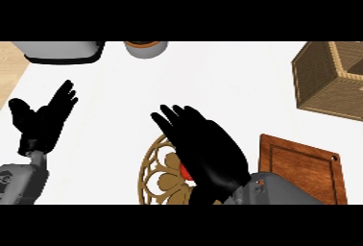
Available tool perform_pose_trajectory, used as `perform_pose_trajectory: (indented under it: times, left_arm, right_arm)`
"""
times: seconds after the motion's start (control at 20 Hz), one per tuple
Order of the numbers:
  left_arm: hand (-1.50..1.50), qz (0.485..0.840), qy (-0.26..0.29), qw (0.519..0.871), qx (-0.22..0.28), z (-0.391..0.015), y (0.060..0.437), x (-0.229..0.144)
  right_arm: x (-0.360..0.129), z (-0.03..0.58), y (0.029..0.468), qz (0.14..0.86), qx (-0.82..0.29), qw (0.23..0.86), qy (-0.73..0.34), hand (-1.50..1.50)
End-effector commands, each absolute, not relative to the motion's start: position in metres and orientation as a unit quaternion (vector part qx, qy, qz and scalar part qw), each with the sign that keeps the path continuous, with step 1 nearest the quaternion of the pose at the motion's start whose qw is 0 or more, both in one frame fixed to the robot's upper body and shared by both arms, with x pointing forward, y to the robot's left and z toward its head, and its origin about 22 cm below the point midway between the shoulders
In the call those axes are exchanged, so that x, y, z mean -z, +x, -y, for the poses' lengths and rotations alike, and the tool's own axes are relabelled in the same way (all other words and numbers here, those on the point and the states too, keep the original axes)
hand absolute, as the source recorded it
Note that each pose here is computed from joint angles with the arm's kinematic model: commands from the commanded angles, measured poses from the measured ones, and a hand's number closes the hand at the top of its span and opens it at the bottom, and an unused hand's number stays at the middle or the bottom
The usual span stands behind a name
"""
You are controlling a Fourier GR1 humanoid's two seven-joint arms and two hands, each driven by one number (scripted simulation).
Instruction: Pick the tomato from the placemat and place it in the basket
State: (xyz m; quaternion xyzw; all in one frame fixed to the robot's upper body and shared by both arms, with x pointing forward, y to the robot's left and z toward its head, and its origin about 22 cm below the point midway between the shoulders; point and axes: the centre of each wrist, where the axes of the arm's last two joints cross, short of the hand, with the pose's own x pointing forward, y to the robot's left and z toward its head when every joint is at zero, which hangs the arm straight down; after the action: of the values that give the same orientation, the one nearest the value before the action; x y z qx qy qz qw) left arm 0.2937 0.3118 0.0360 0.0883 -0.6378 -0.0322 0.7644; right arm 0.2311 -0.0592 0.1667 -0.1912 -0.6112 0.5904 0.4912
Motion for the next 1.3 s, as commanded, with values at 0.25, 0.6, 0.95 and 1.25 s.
perform_pose_trajectory:
  times: [0.25, 0.6, 0.95, 1.25]
  left_arm:
    - [0.0, 0.638, 0.088, 0.764, 0.035, -0.316, 0.297, -0.049]
    - [0.0, 0.633, 0.083, 0.769, 0.036, -0.308, 0.301, -0.036]
    - [0.0, 0.634, 0.087, 0.768, 0.026, -0.316, 0.285, -0.047]
    - [0.0, 0.637, 0.092, 0.765, 0.03, -0.319, 0.287, -0.031]
  right_arm:
    - [-0.103, 0.069, 0.251, 0.61, -0.565, 0.523, -0.188, -1.5]
    - [-0.056, 0.034, 0.257, 0.546, -0.619, 0.526, -0.205, -1.5]
    - [-0.054, 0.063, 0.255, 0.557, -0.614, 0.521, -0.202, -1.5]
    - [-0.051, 0.073, 0.258, 0.561, -0.61, 0.533, -0.173, -1.5]
